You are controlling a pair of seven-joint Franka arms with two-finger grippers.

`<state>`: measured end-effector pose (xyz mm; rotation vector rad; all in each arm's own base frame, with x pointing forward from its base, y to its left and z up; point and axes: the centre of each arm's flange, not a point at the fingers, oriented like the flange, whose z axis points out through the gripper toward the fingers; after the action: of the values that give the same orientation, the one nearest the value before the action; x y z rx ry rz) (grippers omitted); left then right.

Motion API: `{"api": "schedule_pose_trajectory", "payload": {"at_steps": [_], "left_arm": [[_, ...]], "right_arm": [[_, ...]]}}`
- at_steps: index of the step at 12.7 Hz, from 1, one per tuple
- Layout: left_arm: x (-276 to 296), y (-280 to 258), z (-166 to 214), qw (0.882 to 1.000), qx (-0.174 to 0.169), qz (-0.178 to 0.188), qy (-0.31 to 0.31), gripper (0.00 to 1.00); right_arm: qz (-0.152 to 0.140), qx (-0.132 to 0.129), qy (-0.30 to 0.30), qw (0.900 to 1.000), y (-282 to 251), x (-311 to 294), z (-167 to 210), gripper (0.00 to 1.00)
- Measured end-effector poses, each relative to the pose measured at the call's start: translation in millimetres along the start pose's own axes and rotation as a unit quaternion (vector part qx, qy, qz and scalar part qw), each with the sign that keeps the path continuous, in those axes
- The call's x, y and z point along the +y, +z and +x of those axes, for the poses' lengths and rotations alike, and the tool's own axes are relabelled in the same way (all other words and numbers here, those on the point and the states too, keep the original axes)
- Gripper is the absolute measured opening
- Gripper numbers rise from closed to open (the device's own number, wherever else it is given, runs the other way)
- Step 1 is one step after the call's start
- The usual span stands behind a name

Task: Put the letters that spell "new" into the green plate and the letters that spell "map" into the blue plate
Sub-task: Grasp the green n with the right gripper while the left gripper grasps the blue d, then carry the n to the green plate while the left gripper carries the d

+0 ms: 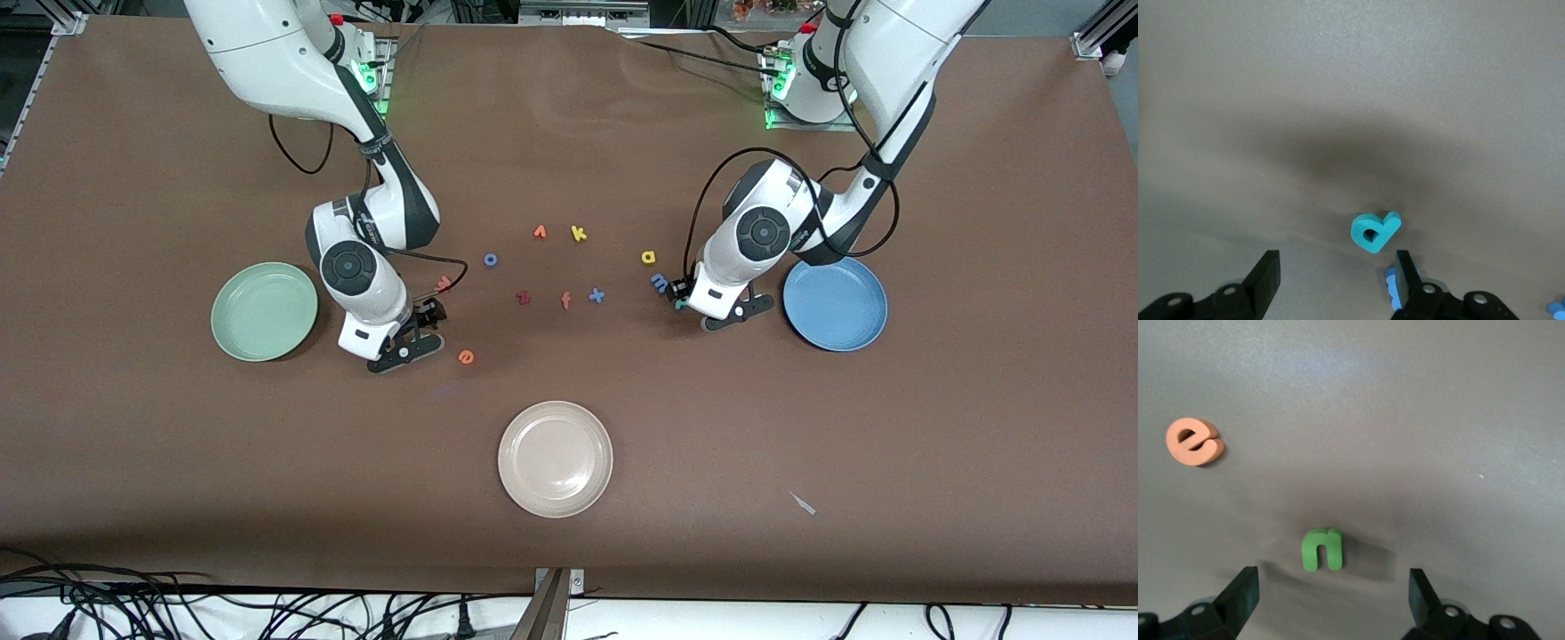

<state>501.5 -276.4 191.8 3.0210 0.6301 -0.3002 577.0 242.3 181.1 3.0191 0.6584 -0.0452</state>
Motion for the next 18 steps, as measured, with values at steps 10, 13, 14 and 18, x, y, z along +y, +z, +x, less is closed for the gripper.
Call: {"api": "schedule_pose_trajectory", "payload": {"at_steps": [10, 13, 14, 18], "left_arm": [[16, 4, 3, 1.0, 0.011, -0.012, -0.001, 0.73], [20, 13, 2, 1.0, 0.021, 0.001, 0.012, 0.73], [20, 15, 3, 1.0, 0.023, 0.003, 0.014, 0.73], [22, 16, 6, 1.0, 0.022, 0.001, 0.013, 0.73]], "right_arm": [[0.0, 0.012, -0.015, 1.0, 4, -3, 6, 0.53], [0.001, 0.014, -0.017, 1.0, 2, -6, 7, 0.34], [0.001, 0.014, -0.017, 1.0, 2, -6, 7, 0.27], [0.001, 0.016, -0.017, 1.0, 0, -5, 9, 0.26]]}}
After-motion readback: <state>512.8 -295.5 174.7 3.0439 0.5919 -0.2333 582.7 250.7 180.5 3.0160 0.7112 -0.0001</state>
